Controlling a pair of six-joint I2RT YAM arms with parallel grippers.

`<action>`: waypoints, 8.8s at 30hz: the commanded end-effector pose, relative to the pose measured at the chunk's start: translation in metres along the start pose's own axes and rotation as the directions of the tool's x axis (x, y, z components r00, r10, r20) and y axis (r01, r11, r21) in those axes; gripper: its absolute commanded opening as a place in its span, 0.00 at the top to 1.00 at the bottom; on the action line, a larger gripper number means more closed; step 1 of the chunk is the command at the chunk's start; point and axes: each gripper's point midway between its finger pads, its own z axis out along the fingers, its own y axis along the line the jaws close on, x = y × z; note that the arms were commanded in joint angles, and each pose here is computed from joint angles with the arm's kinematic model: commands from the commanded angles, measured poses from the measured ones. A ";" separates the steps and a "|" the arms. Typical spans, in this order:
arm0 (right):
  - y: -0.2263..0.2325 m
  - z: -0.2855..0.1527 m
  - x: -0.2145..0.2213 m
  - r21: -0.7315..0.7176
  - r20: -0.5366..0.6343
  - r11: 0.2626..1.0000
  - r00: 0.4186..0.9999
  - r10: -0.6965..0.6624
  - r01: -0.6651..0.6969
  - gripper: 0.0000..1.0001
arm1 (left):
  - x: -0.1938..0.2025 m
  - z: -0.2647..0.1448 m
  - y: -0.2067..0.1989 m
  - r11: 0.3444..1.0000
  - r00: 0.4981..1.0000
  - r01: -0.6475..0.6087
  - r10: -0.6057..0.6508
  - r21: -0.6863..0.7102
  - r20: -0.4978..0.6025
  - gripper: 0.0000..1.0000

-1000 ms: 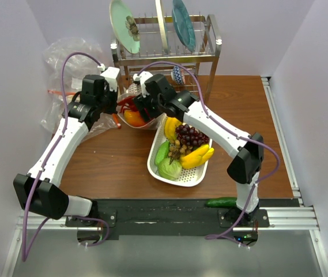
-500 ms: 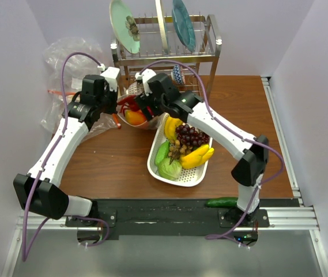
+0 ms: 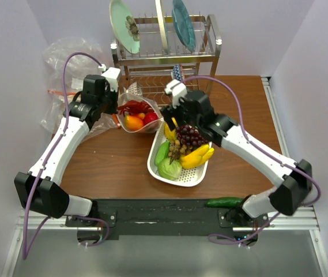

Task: Place the food in the zip-top bag and seal the zipper
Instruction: Place the fake fruit in the zipper food storage bag, then zip the zipper food storage bag at the center of the board.

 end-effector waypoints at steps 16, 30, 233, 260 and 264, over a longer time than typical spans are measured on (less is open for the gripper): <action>0.039 0.001 0.009 -0.251 0.455 0.954 0.890 -0.031 0.162 0.26 | -0.020 -0.007 0.002 1.000 0.998 -0.006 0.006 -0.009 0.058 1.00; 0.080 0.017 0.041 -0.412 0.414 0.852 0.900 -0.141 0.322 0.36 | -0.020 -0.010 0.004 1.000 0.998 -0.012 0.013 -0.020 0.064 1.00; 0.137 0.000 0.002 -0.670 0.277 0.741 0.937 0.211 0.031 0.66 | 0.037 -0.104 -0.142 0.473 0.746 -0.646 0.227 0.599 0.626 1.00; 0.143 -0.018 -0.001 -0.691 0.306 0.716 0.937 0.166 0.098 1.00 | 0.030 -0.112 -0.149 0.437 0.751 -0.640 0.181 0.632 0.635 0.50; 0.147 -0.018 -0.001 -0.689 0.309 0.714 0.942 0.131 0.127 1.00 | 0.030 -0.107 -0.153 0.408 0.777 -0.614 0.166 0.675 0.607 0.55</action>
